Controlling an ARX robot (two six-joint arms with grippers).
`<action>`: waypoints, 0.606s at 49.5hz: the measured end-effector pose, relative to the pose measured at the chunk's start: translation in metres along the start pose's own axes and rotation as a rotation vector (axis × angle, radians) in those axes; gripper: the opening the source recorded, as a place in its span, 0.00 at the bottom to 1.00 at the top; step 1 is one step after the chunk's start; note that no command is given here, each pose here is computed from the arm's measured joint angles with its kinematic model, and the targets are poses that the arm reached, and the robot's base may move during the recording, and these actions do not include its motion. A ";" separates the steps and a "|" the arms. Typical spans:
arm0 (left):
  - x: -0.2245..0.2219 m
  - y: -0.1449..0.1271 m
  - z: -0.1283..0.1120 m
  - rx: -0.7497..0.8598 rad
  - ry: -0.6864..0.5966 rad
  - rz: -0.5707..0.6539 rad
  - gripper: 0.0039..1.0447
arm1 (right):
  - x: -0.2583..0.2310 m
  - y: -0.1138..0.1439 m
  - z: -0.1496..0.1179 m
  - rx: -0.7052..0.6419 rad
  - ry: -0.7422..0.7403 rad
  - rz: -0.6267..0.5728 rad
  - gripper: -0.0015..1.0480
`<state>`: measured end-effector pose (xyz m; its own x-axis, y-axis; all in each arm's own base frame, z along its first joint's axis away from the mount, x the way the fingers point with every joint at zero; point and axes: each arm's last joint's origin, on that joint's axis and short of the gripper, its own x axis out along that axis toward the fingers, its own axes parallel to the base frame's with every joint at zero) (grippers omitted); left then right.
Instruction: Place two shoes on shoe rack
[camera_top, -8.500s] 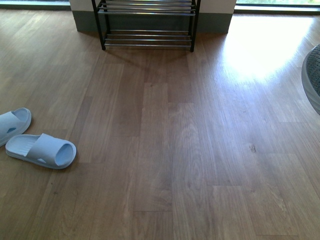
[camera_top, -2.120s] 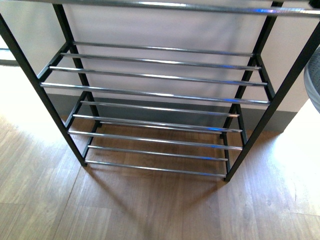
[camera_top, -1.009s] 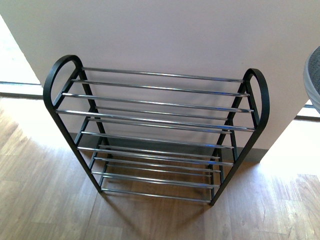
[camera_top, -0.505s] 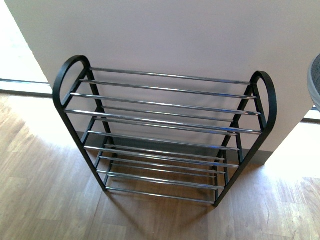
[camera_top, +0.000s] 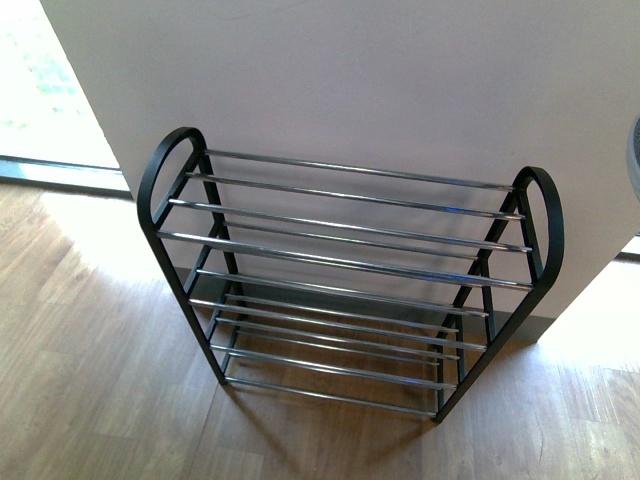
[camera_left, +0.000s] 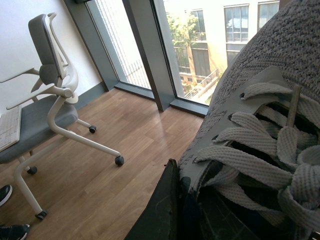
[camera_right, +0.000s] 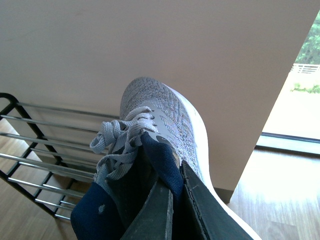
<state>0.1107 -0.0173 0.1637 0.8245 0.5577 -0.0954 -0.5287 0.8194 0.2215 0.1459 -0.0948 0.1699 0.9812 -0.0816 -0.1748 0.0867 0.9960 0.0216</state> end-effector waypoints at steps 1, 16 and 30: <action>0.000 0.000 0.000 0.000 0.000 0.002 0.01 | 0.000 0.000 0.000 0.000 0.000 -0.001 0.01; 0.000 0.000 0.000 0.000 0.000 0.004 0.01 | 0.000 0.000 0.000 0.000 -0.001 0.009 0.01; 0.000 0.000 0.000 0.002 0.001 0.002 0.01 | 0.000 0.000 0.000 0.000 0.000 0.002 0.01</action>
<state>0.1108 -0.0173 0.1635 0.8233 0.5594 -0.0962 -0.5298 0.8181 0.2236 0.1460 -0.0947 0.1699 0.9814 -0.0793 -0.1746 0.0844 0.9962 0.0220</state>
